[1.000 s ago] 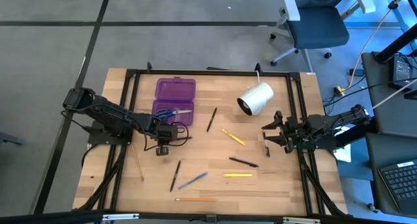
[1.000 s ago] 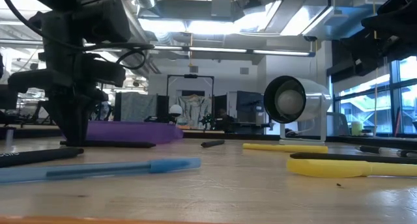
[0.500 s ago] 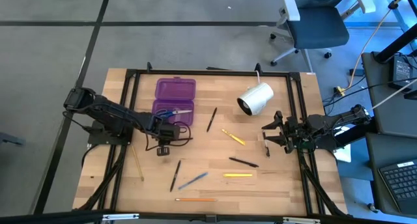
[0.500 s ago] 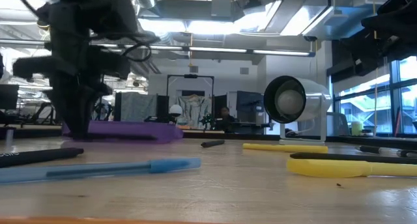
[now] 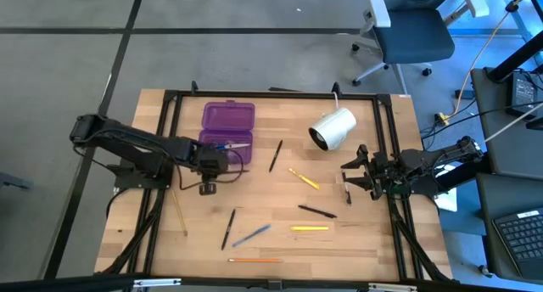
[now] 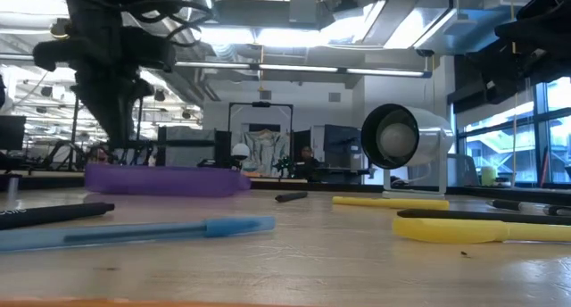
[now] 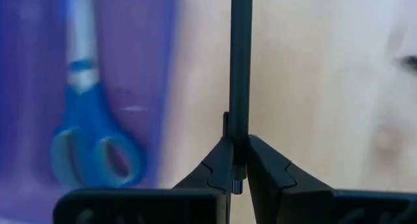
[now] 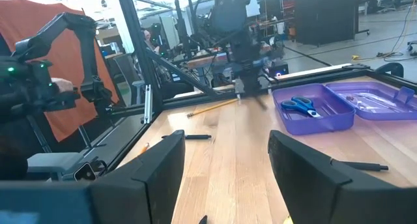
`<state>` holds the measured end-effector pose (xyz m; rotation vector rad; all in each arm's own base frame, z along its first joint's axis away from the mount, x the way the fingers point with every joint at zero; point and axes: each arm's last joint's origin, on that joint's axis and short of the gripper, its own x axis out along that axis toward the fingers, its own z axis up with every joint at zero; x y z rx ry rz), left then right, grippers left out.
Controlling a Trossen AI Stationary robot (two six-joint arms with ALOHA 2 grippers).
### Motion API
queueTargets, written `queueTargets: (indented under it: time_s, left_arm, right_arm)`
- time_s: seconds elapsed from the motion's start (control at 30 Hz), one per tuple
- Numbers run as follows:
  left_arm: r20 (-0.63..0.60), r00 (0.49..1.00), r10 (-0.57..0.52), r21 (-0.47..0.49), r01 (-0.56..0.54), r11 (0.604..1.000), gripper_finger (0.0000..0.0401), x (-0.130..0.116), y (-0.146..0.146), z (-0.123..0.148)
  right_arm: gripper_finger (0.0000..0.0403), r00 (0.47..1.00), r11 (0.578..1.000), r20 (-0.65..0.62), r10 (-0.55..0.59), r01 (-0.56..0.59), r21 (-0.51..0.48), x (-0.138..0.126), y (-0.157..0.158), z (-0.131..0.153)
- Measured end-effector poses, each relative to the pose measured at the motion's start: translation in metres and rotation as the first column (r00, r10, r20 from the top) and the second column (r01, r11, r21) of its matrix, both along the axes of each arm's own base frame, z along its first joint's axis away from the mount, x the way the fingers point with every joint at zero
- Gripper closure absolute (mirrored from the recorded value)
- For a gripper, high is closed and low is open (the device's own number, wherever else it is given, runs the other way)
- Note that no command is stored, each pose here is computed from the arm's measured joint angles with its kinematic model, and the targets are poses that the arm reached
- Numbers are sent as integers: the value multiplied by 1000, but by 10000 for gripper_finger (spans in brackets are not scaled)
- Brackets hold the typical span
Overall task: Pick & place school supplies into a supply box
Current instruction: Put the black pen into the purple box organizer
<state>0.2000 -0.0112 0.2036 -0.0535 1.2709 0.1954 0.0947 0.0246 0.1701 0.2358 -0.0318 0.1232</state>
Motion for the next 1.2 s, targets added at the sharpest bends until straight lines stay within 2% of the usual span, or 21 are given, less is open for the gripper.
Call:
queueTargets:
  time_s: [0.13,0.27,0.4,0.63,0.73,0.9,1.2]
  left_arm:
    - [37,997,64,67,-67,995,381,-12,17,13]
    - [-3,996,95,123,-94,988,381,-18,36,14]
    - [-24,988,150,82,-148,986,381,-14,55,7]
    - [-110,980,168,26,-166,986,381,-4,76,-14]
    - [-139,977,160,-32,-166,986,381,1,79,-24]
    - [-201,967,158,-44,-170,985,379,5,81,-36]
    - [-217,962,164,-48,-179,983,335,6,81,-39]
  right_arm:
    - [178,1000,1000,1,0,0,-7,0,0,0]
    - [178,1000,1000,2,-1,1,-22,0,0,0]
    - [178,1000,1000,2,-1,1,-19,0,0,0]
    - [178,1000,1000,1,-1,1,-20,0,0,0]
    - [178,1000,1000,1,0,0,-20,0,0,0]
    - [178,1000,1000,1,-1,1,-21,0,0,0]
    - [178,1000,1000,1,-1,1,-21,0,0,0]
